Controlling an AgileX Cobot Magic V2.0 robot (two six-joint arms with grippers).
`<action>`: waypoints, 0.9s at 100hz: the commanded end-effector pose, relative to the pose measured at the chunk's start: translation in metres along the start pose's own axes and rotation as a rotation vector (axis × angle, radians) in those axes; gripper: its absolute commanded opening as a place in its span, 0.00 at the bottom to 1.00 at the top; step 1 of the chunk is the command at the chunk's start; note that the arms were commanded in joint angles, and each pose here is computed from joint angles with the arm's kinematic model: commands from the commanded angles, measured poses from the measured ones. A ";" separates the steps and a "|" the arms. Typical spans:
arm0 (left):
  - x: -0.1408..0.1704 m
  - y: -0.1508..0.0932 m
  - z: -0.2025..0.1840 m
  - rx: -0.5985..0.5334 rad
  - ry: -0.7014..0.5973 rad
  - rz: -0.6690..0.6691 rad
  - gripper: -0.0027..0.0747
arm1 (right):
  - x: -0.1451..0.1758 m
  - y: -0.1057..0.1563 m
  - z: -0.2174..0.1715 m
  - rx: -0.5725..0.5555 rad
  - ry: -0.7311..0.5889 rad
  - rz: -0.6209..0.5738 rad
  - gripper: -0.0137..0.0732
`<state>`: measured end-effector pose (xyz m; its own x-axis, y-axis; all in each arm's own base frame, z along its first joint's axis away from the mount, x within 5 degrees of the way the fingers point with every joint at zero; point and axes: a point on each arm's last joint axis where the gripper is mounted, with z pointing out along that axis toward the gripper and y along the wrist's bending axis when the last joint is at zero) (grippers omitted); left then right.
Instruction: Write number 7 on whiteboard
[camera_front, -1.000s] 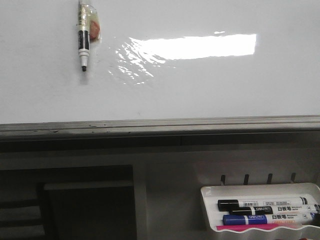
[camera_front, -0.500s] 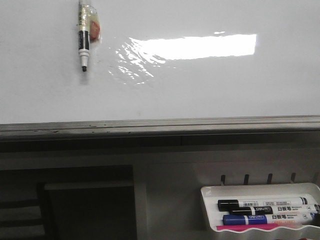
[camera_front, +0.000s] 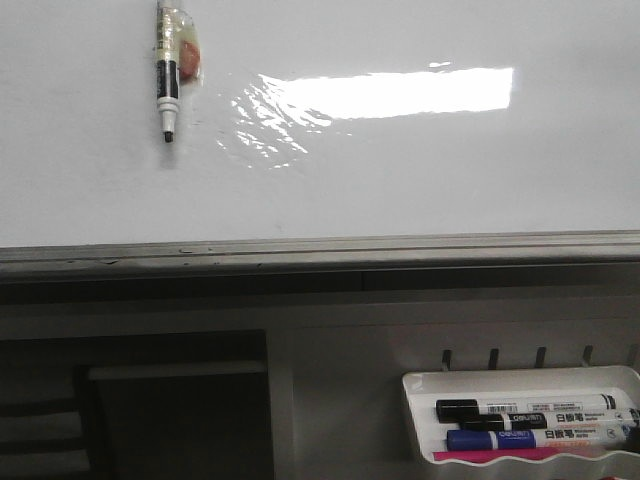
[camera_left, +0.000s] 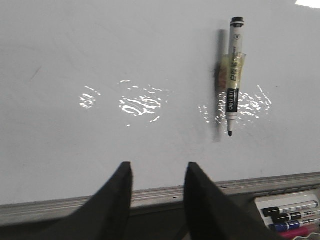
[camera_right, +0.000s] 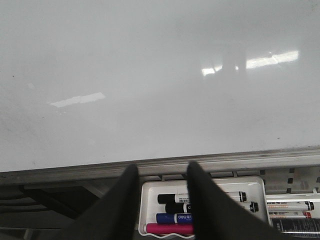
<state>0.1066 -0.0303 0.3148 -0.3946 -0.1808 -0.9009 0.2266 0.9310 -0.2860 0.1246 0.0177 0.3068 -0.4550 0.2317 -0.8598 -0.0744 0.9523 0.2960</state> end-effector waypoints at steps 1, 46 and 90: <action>-0.019 -0.004 0.005 0.025 -0.098 -0.023 0.63 | -0.016 0.003 -0.003 -0.003 -0.078 -0.014 0.64; -0.026 -0.033 0.080 0.146 -0.012 0.008 0.62 | -0.016 0.004 -0.003 -0.009 -0.081 -0.002 0.67; -0.031 -0.055 0.162 0.118 0.077 0.044 0.62 | -0.017 0.004 -0.003 -0.008 -0.086 -0.002 0.67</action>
<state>0.2406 -0.1227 0.2891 -0.5077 -0.0787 -0.8579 0.3481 0.8922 -0.2879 0.1250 0.0181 0.3077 -0.4602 0.2317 -0.8570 -0.0761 0.9515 0.2981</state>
